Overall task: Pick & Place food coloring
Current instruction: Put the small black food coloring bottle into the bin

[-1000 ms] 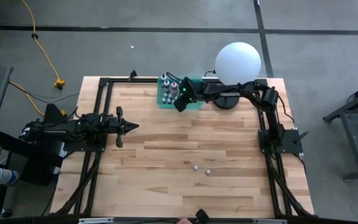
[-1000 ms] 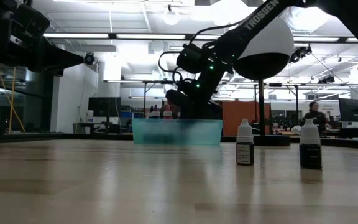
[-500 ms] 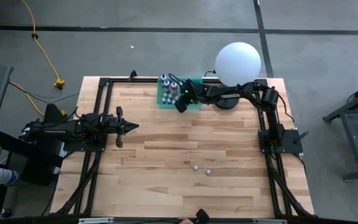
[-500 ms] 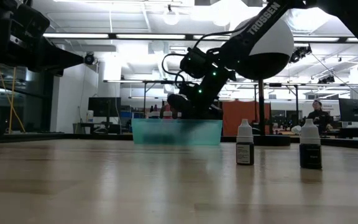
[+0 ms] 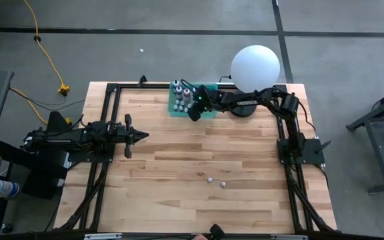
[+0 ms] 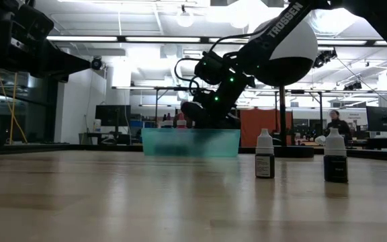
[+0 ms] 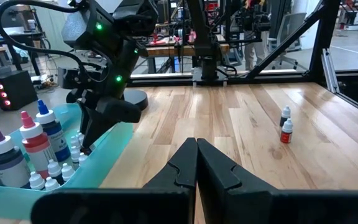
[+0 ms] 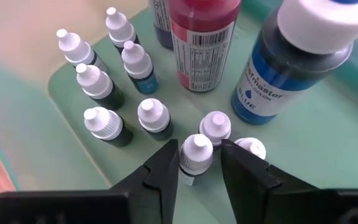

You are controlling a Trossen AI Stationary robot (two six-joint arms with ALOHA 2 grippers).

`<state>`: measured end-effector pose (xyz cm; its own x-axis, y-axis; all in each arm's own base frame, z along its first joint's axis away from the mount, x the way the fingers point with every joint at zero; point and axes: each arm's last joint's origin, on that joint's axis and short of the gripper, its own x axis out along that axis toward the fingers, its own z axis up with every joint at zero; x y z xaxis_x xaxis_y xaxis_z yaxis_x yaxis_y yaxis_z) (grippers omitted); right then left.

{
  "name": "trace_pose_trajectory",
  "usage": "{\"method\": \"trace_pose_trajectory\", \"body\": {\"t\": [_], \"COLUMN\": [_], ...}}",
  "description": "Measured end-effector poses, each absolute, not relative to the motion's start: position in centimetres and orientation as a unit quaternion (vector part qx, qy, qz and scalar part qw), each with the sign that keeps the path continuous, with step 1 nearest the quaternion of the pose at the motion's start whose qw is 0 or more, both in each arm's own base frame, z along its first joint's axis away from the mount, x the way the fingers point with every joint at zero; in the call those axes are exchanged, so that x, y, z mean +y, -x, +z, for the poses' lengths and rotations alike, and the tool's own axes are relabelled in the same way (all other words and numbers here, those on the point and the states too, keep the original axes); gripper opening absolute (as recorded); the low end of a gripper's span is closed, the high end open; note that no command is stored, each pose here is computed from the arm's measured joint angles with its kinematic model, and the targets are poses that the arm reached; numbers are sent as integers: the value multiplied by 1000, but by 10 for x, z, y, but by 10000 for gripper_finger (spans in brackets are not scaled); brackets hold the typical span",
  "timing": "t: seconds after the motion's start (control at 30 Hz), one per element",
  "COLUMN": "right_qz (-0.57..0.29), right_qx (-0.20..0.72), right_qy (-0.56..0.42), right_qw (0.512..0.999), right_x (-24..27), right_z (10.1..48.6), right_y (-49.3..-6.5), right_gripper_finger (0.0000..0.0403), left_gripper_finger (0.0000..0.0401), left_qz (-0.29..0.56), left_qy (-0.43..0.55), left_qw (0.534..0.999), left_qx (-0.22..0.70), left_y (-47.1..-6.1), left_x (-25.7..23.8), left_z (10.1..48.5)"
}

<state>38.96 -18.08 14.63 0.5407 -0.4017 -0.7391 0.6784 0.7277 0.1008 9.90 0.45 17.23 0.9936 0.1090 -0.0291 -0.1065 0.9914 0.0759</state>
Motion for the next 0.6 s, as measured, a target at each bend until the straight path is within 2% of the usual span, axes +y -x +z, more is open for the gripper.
{"method": "trace_pose_trajectory", "body": {"t": [0.6], "right_qz": [-305], "right_qx": [356], "right_qy": [-194], "right_qw": [862], "right_x": [-180], "right_z": [150], "right_y": [-390], "right_gripper_finger": [199], "left_gripper_finger": [0], "left_qz": [54], "left_qy": [-37], "left_qw": [998], "left_qx": [17], "left_y": [-99], "left_x": [5], "left_z": [172]}}
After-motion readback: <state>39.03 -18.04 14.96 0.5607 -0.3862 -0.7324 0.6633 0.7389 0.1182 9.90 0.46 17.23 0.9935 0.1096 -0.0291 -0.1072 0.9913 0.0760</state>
